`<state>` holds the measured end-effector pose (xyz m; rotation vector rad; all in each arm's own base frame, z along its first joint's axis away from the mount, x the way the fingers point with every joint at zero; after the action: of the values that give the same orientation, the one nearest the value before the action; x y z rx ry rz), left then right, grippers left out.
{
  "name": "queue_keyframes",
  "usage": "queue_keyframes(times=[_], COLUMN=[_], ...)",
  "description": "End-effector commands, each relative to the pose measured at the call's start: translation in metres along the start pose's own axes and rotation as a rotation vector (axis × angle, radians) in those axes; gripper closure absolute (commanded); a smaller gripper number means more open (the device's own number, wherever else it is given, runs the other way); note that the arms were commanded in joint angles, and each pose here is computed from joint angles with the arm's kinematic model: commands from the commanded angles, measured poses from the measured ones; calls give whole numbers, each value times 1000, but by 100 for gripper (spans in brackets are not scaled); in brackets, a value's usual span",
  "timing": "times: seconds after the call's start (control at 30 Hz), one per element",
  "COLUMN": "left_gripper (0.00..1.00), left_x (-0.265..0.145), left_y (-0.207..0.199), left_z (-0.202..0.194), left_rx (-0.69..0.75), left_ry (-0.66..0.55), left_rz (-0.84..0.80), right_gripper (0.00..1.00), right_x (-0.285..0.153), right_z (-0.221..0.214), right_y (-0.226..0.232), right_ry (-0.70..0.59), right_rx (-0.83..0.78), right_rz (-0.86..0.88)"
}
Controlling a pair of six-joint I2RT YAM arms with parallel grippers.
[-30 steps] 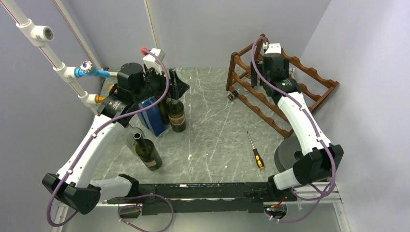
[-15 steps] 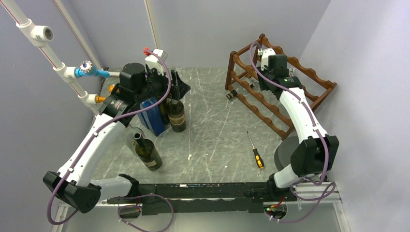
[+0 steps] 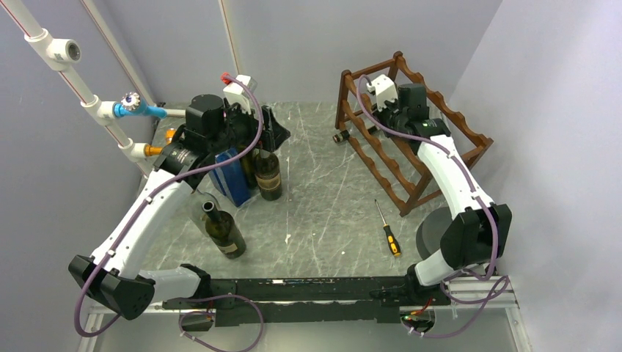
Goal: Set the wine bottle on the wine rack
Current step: Adjust the wine rack at the center of the board.
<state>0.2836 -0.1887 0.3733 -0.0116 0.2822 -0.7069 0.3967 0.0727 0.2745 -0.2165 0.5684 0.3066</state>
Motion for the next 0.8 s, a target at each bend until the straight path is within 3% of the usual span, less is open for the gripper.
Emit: queue_keyframes(times=[0.0,0.33,0.5,0.6,0.77], left_gripper=[1,1,1,1,1], left_x=[-3,0,-5,-7,-14], left_y=[-4,-3,-4,-8,-9], left_z=[19,16,20,22,27], left_rx=[22,23,33,30,47], left_ry=[-61,-48,-62,-75,-92], left_rz=[-18,-10,-2,-22,-21], right_gripper=[100,100,100,59,31], right_x=[6,2,3,-3,-24], right_z=[-15,-38,-32,-20,3], right_y=[16,36,24,16,7], right_ry=[-7,-50,-41,-69,-205], right_rx=[-293,-414,-365,-275,-78], right_rz=[143,286,183,95,-38])
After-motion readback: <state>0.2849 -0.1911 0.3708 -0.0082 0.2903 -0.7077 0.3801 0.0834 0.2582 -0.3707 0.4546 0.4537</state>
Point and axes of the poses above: each gripper's point midway between its finger pads, its own x axis out along the fingers, its own y axis along the line the jaws close on, z = x × y, the point moved 5 cm from there along -x, back along the fingers, and after that the axes turned 14 degrees about x, right-handed, at the moved point
